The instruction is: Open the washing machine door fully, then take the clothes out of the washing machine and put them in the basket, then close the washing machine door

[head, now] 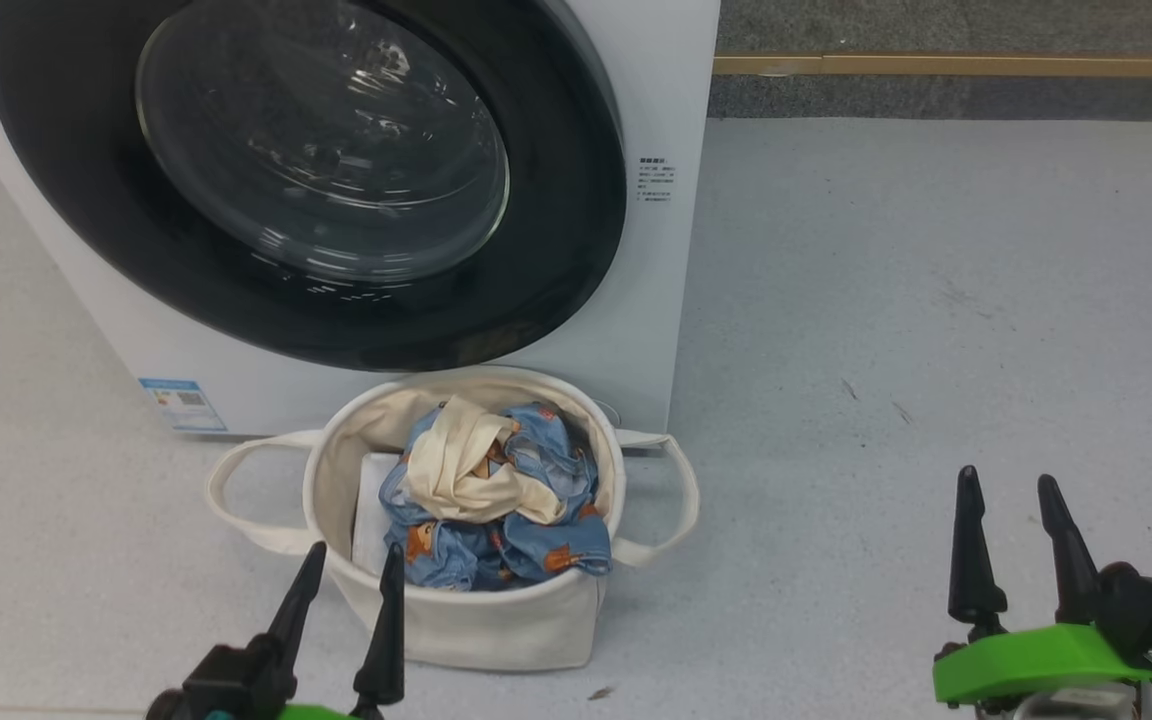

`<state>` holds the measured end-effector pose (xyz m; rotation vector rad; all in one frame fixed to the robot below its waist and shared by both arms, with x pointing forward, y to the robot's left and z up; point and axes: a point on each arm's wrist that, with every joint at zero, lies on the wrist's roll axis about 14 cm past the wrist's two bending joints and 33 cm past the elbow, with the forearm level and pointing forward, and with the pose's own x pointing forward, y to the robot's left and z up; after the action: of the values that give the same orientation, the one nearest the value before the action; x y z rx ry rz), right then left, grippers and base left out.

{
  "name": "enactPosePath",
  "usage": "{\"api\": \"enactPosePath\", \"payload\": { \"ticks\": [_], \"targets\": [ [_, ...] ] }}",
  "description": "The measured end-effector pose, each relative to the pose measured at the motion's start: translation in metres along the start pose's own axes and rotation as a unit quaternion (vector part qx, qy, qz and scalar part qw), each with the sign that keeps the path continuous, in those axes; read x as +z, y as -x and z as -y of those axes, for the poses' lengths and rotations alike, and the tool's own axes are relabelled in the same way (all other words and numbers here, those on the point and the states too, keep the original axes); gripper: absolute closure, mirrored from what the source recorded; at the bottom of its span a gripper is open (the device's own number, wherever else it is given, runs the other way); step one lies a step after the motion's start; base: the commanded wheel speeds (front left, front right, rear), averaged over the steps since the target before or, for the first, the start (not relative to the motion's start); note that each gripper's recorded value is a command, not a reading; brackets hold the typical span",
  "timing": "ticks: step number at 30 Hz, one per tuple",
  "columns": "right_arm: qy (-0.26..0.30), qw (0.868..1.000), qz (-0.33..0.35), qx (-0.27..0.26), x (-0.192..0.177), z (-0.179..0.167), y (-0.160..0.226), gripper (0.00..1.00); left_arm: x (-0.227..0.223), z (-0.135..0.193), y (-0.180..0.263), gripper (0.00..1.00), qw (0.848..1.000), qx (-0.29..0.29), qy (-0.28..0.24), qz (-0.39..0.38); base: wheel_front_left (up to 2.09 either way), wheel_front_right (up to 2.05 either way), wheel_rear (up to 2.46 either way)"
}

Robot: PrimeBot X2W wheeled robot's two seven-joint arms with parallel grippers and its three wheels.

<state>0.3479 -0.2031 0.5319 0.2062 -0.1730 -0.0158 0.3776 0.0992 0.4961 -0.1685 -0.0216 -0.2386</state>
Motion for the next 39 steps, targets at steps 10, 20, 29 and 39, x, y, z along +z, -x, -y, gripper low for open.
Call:
{"api": "enactPosePath", "payload": {
  "ticks": [10,20,29,39],
  "targets": [
    [0.008,1.000,-0.006,-0.006,-0.0035,0.0041,0.0016,0.00,0.0006,-0.0005,0.0014,0.00,1.000,-0.001,-0.006,0.000,0.00,0.00,0.00],
    [0.007,1.000,-0.007,-0.009,-0.0043,0.0057,0.0023,0.00,-0.0033,0.0017,0.0007,0.00,1.000,-0.007,-0.009,-0.006,0.00,0.00,0.00],
    [0.006,1.000,-0.010,-0.011,-0.0060,0.0067,0.0025,0.00,-0.0049,0.0020,0.0001,0.00,1.000,-0.008,-0.009,-0.008,0.00,0.00,0.00],
    [0.006,1.000,-0.008,-0.010,-0.0048,0.0062,0.0027,0.00,-0.0036,0.0022,0.0006,0.00,1.000,-0.008,-0.009,-0.006,0.00,0.00,0.00]
  ]
}}
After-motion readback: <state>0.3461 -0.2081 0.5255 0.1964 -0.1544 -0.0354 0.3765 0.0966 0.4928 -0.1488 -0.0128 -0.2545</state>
